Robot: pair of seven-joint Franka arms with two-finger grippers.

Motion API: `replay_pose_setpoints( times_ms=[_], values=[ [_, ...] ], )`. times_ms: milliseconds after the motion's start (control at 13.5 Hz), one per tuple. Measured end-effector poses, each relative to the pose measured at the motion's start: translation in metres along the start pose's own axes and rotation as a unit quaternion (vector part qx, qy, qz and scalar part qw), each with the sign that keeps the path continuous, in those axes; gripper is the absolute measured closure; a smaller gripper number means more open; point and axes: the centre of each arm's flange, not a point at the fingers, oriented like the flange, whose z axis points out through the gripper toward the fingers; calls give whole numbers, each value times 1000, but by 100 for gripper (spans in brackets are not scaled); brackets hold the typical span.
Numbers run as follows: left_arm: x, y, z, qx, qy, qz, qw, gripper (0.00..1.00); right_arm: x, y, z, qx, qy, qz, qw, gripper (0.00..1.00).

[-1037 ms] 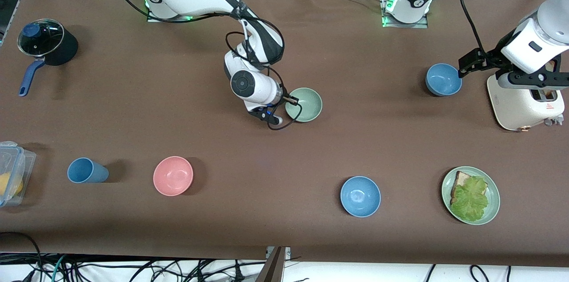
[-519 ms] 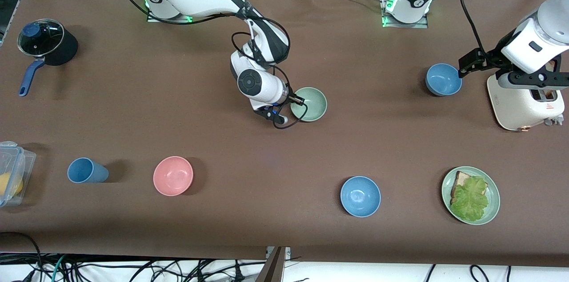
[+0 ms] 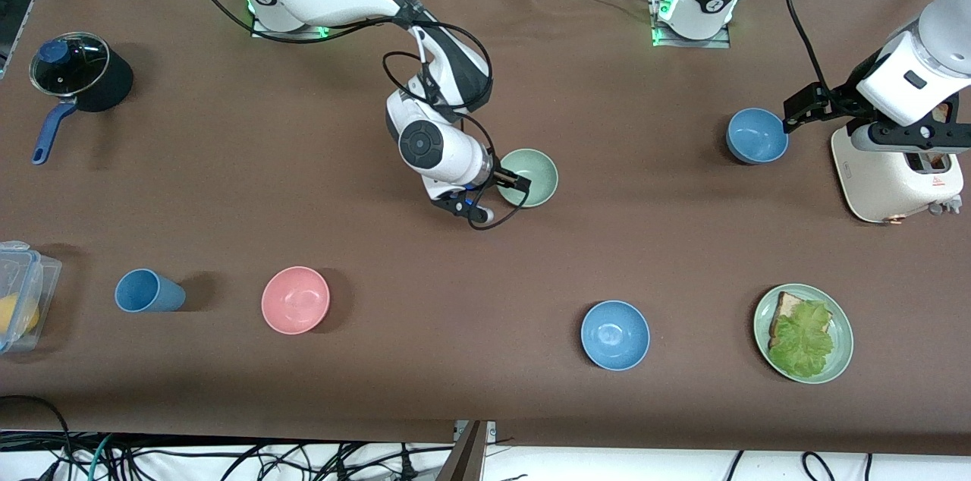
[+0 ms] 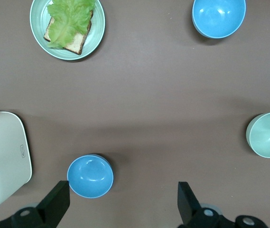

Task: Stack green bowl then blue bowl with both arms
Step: 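Release the green bowl and retract the right gripper to rest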

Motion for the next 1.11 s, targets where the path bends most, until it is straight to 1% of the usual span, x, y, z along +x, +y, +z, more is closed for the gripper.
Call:
replay_pose_setpoints(
  times_ms=[74,222,370,444,667,741,889,1037,1111],
  values=[
    [0,0,0,0,0,0,1000,0,11,3,-17,-10,4,-26,1000,0],
    [0,0,0,0,0,0,1000,0,39,19,-58,-15,10,-81,997,0],
    [0,0,0,0,0,0,1000,0,71,50,-101,-22,8,-125,992,0],
    [0,0,0,0,0,0,1000,0,87,69,-122,-32,7,-145,989,0],
    [0,0,0,0,0,0,1000,0,127,130,-172,-88,11,-201,976,0],
    [0,0,0,0,0,0,1000,0,138,148,-187,-97,11,-214,972,0],
    [0,0,0,0,0,0,1000,0,153,181,-220,-104,11,-236,966,0],
    [0,0,0,0,-2,0,1000,0,162,210,-264,-113,27,-243,963,0],
    [-2,1,2,1,-9,1,1000,0,161,222,-285,-119,32,-239,963,0]
  ],
)
